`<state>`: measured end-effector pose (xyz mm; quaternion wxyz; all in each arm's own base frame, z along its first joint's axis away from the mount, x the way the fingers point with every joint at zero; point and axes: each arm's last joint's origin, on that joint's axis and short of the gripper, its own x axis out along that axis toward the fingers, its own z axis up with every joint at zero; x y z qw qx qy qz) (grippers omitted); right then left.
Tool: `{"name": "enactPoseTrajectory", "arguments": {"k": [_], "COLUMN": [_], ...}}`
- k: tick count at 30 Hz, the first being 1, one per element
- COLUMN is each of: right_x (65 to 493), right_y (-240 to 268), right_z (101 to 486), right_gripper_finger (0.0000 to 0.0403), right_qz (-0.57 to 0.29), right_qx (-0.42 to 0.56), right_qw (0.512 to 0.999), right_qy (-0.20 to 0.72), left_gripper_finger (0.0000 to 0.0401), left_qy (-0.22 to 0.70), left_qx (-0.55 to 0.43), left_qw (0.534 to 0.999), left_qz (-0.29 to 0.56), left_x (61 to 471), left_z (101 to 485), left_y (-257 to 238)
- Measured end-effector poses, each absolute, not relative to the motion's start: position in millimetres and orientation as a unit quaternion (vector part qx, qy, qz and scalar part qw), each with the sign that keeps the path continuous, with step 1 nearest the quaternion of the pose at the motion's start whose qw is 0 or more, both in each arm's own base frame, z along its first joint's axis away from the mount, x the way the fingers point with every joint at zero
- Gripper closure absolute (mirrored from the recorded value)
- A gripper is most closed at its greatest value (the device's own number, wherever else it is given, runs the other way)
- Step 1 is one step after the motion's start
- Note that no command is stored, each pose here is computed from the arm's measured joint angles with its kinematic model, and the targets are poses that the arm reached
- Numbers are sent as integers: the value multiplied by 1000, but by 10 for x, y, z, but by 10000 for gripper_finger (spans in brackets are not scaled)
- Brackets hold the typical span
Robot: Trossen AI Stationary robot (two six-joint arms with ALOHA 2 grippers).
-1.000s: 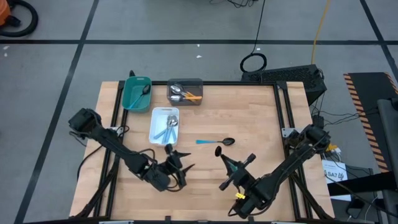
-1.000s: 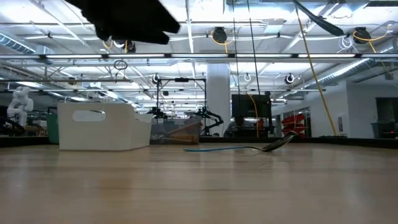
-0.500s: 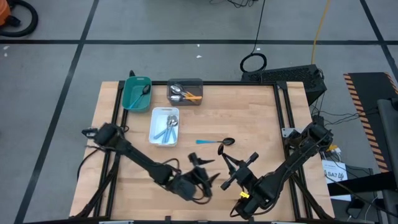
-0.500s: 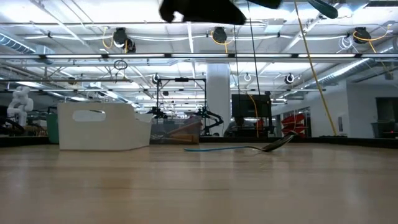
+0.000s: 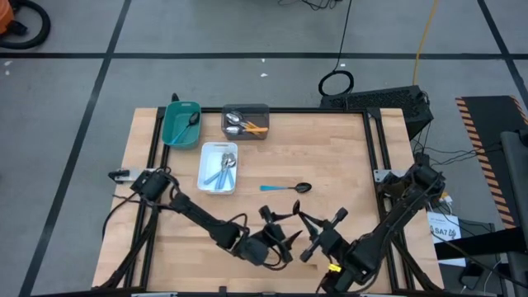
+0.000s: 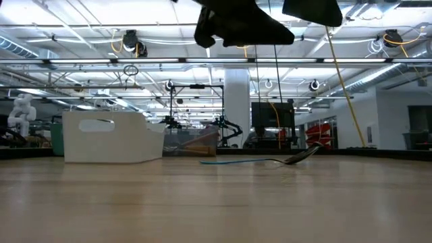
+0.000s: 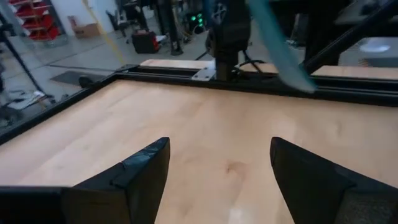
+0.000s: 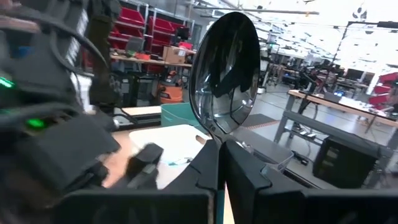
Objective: Sort silverware by color (type)
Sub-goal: Put the bottom blue spoon into the green bin
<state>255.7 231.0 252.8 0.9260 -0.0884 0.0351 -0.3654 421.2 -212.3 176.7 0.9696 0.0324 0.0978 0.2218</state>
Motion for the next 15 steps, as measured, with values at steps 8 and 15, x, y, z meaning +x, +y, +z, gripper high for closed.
{"name": "enactPoseTrajectory", "arguments": {"k": [8,15], "right_x": [2522,2530], "right_y": [2346,2345], "right_z": [2538,2538], "right_gripper_finger": [394,394], "right_qz": [-359,-360], "right_qx": [-81,-79], "right_qw": [929,929], "right_qy": [32,31], "left_gripper_finger": [126,126], "left_qy": [0,-8], "left_qx": [-20,-35], "left_qw": [994,994], "left_qz": [109,103], "left_x": [4203,4219], "left_z": [1757,1775], "left_y": [-2100,-2088]}}
